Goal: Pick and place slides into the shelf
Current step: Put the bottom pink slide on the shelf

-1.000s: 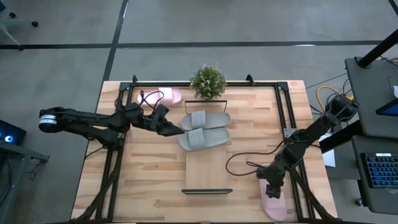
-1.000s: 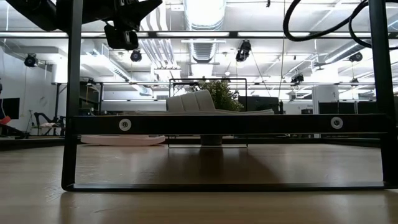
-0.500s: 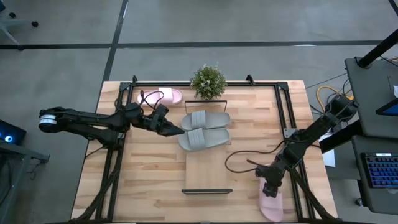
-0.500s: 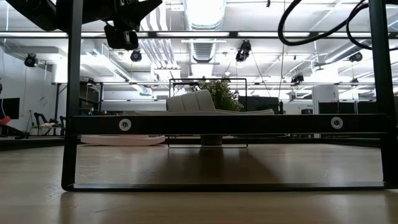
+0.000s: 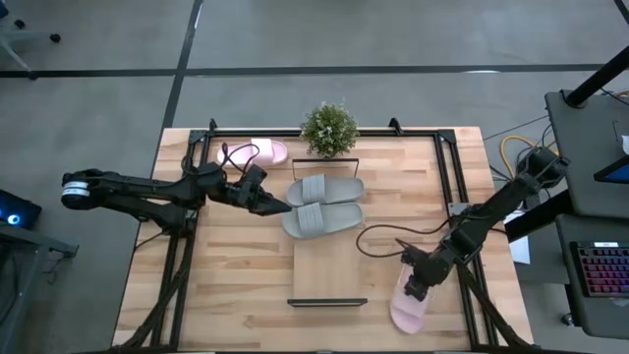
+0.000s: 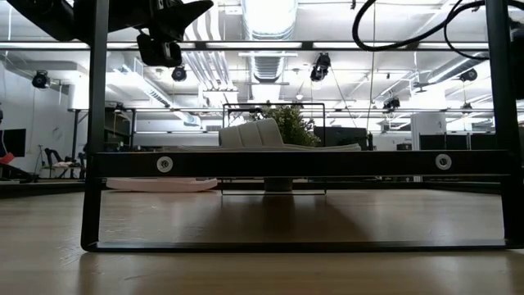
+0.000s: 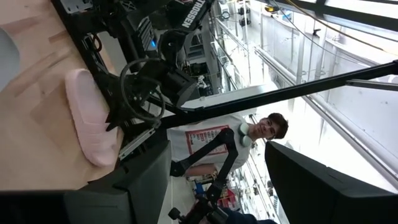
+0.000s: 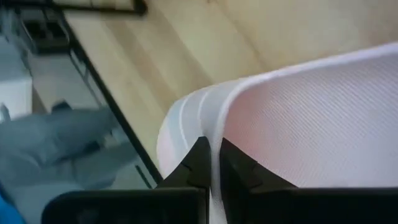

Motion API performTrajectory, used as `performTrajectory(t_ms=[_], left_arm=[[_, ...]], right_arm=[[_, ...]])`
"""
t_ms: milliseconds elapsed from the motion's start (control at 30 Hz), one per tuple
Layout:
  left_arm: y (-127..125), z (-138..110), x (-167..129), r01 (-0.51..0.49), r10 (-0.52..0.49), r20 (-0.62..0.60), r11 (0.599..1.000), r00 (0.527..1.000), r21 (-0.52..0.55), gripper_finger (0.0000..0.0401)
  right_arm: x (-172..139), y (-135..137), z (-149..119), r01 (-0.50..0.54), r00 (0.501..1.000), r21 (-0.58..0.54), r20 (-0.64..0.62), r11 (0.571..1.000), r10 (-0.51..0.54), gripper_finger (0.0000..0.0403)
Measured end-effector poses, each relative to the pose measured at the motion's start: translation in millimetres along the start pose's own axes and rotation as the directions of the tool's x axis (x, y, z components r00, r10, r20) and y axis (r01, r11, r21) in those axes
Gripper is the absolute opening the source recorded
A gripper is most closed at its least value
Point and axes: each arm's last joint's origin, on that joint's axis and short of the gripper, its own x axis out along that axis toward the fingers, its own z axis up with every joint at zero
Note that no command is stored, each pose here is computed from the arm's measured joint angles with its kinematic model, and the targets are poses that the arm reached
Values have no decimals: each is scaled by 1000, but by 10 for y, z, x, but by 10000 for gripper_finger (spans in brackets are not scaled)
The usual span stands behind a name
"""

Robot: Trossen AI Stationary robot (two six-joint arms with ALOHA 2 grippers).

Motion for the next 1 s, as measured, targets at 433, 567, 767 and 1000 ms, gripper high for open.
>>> performTrajectory(t_ms=[433, 567, 767, 1000], left_arm=[[6, -3, 0, -4, 4, -2, 1000, 1000, -8, 245], [2, -9, 2, -1, 1, -4, 1000, 1000, -8, 245], [3, -20, 5, -2, 2, -10, 1000, 1000, -5, 245], [56, -36, -11, -19, 19, -13, 1000, 1000, -8, 245]], right_arm=[[-130, 3, 187, -36, 975, 110, 223, 993, 11, 9], [-164, -40, 247, 3, 969, 144, 243, 990, -38, 9], [-266, -70, 346, 48, 944, 234, 308, 971, -121, 9], [-436, -36, 491, -10, 893, 244, 439, 970, -101, 8]])
